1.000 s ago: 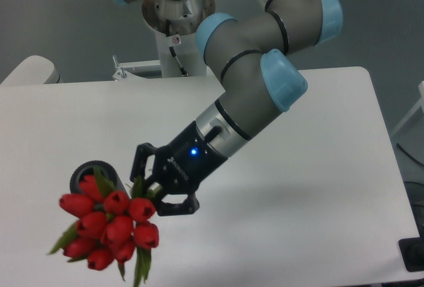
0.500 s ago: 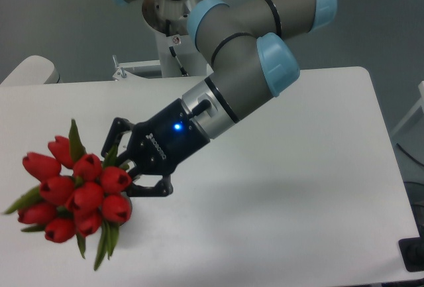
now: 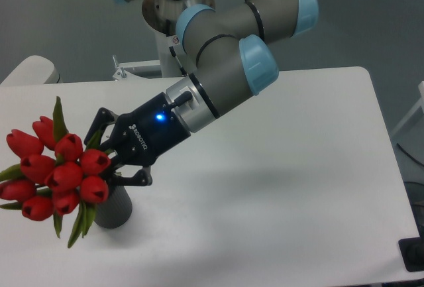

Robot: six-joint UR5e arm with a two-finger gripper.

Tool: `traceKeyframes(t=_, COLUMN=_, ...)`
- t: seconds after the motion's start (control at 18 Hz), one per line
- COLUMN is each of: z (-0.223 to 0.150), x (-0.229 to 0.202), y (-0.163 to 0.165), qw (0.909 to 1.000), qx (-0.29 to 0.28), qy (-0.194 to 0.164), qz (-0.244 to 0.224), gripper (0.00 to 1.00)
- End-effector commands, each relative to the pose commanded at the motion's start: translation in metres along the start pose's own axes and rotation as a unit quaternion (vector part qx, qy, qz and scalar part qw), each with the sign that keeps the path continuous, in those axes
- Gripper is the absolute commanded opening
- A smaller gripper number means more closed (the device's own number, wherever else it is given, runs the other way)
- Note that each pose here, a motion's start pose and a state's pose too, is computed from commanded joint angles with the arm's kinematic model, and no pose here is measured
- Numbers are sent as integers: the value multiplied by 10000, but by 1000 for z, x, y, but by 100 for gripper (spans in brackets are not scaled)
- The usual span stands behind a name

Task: Insert the flowers into the vase
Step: 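Position the tulip stems above the vase opening, then lower the tulip stems down into the black vase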

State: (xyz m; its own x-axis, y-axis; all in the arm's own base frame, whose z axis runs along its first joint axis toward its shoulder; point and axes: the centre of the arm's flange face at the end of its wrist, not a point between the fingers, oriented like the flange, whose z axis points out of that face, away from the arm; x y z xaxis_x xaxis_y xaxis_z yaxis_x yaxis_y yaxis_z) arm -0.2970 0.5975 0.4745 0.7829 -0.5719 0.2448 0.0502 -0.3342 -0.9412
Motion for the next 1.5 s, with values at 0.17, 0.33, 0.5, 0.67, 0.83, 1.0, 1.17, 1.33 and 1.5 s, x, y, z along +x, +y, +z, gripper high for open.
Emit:
traceKeyframes(t=0.17, z=1, x=9, y=2, qw=9997, qx=197, qy=140, qz=-51, gripper=0)
traceKeyframes(t=0.33, z=7, x=18, y=7, qw=9990, qx=351, qy=275, qz=-43, gripper=0)
traceKeyframes(t=0.5, z=10, x=25, y=19, qw=9984, qx=451, qy=293, qz=198, gripper=0)
traceKeyframes(t=0.67, z=13, x=29, y=26, qw=9973, qx=476, qy=267, qz=496, gripper=0)
traceKeyframes(t=0.83, z=7, x=26, y=20, qw=9967, qx=493, qy=208, qz=609, gripper=0)
traceKeyframes(t=1.0, z=11, x=23, y=33, qw=9948, qx=483, qy=212, qz=871, gripper=0)
traceKeyframes(t=1.17, z=14, x=24, y=54, qw=9923, qx=474, qy=222, qz=1119, gripper=0)
traceKeyframes(t=1.33, z=18, x=26, y=62, qw=9929, qx=466, qy=250, qz=1070, gripper=0)
traceKeyframes(t=1.5, z=18, x=26, y=64, qw=9929, qx=465, qy=252, qz=1063, gripper=0)
